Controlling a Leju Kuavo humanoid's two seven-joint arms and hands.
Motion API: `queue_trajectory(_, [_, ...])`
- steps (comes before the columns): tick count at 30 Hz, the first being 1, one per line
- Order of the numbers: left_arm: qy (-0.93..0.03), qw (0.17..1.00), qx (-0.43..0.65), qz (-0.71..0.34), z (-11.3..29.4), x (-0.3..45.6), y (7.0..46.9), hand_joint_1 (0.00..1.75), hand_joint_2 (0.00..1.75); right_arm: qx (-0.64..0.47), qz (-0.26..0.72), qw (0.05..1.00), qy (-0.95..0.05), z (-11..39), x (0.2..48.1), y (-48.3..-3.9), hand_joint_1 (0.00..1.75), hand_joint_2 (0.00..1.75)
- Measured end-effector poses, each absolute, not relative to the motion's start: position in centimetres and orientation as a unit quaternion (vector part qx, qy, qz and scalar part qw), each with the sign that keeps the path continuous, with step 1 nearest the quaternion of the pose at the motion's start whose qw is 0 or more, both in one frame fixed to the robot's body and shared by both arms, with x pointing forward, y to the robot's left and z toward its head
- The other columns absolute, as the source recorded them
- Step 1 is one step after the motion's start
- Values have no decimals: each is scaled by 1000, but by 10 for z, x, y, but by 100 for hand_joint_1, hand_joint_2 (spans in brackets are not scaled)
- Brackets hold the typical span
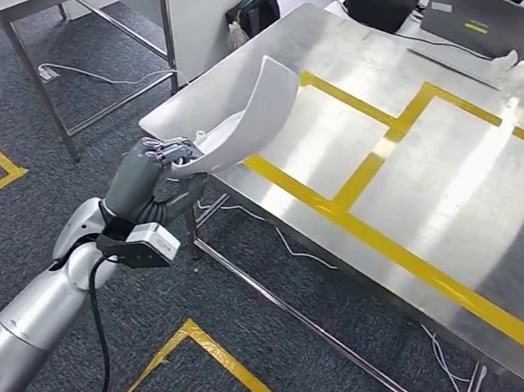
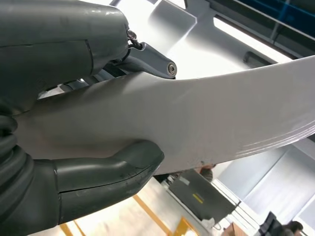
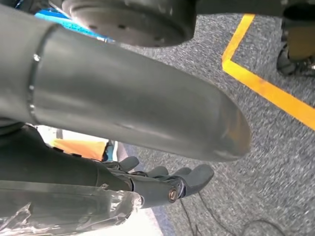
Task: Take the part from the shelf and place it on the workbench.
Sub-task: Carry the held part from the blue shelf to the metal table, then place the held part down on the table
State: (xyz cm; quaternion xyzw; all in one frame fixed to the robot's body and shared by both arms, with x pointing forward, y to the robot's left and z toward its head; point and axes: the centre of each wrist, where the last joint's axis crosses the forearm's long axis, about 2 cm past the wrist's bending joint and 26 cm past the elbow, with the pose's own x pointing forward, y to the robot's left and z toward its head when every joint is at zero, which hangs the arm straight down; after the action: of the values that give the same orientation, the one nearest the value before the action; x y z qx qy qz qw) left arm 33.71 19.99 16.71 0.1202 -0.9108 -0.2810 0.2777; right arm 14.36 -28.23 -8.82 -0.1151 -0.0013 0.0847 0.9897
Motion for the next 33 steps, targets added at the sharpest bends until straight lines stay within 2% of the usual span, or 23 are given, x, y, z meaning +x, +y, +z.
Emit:
queue_trajectory(23, [-888, 294, 134, -327, 169, 355, 193, 175, 175, -106, 106, 989, -4, -87, 147, -276, 0, 0])
queue_trajectory(33, [-835, 329, 214, -386, 183, 384, 179, 175, 175, -50, 118, 992, 4, -87, 148, -274, 0, 0])
